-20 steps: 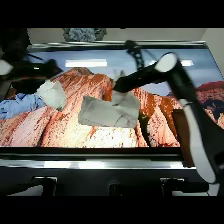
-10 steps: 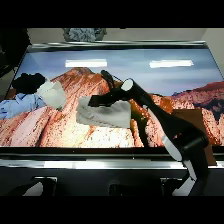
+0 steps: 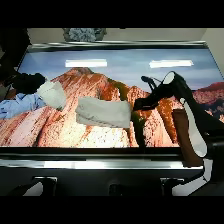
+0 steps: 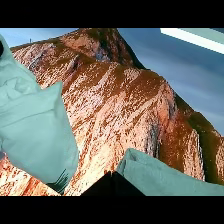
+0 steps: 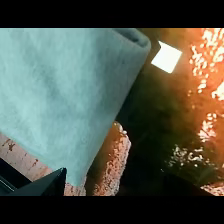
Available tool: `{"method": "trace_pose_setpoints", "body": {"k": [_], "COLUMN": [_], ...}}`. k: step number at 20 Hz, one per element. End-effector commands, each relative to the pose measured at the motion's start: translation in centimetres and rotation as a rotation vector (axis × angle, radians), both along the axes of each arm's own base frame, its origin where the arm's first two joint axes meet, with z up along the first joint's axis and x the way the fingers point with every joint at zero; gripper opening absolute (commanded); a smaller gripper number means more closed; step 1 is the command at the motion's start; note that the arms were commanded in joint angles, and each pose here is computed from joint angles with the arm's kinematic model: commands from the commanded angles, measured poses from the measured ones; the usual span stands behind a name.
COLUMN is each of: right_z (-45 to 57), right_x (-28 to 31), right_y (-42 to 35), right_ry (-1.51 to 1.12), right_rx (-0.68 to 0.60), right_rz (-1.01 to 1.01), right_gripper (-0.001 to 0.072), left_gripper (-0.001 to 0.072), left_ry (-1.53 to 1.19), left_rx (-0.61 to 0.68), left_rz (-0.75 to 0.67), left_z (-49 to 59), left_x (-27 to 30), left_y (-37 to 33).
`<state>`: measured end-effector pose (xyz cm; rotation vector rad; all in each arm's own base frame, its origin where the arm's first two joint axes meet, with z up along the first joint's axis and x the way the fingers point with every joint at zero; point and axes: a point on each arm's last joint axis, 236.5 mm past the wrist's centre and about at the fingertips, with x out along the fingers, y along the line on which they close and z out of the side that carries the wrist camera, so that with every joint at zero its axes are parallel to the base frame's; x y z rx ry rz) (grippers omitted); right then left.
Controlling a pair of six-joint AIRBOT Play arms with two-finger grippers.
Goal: Fold the shirts.
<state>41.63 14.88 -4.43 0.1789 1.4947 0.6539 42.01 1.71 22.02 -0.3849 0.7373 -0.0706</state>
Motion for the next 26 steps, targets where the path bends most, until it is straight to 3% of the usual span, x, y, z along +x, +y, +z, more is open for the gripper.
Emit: {"method": "trace_pose_setpoints", "body": {"k": [1, 4, 5, 6, 7, 11, 15, 19, 26], "right_z": [-2.9, -4.0, -3.9, -3.5, -2.6, 5.3, 15.6, 18.7, 19.3], "right_x": [-0.4, -0.7, -0.7, -0.3, 0.3, 3.8, 6.5, 3.8, -1.9], "right_y": [3.0, 7.3, 8.5, 9.3, 9.8, 6.3, -4.6, -17.0, -30.2], "right_ry": [0.060, 0.112, 0.113, 0.086, 0.033, -0.237, -0.427, -0.423, -0.369], "right_rx": [0.164, 0.290, 0.327, 0.358, 0.396, 0.424, 0.297, 0.129, 0.025], "right_rz": [-0.153, -0.181, -0.172, -0.162, -0.134, -0.031, -0.176, -0.343, -0.645], "right_gripper": [0.0679, 0.0659, 0.0620, 0.0365, 0.0050, 0.0045, 0.0045, 0.0046, 0.0046], "left_gripper": [0.0029, 0.0029, 0.0029, 0.0029, 0.0029, 0.0029, 0.0029, 0.0029, 0.0029], "left_ry": [0.019, 0.017, 0.016, 0.016, 0.016, 0.015, -0.011, -0.022, -0.032], "left_rx": [-0.002, -0.002, -0.002, -0.002, -0.001, 0.003, 0.016, 0.020, 0.043], "left_rz": [-0.002, -0.002, -0.001, -0.001, -0.002, -0.005, -0.004, -0.002, -0.019], "left_z": [-0.9, -0.8, -0.8, -0.8, -0.8, -0.8, -0.4, -0.2, -0.2], "left_x": [-0.2, -0.2, -0.2, -0.2, -0.2, -0.1, 0.3, 0.4, 0.5], "left_y": [0.0, 0.0, 0.0, 0.0, 0.0, 0.0, 0.2, 0.3, 0.3]}}
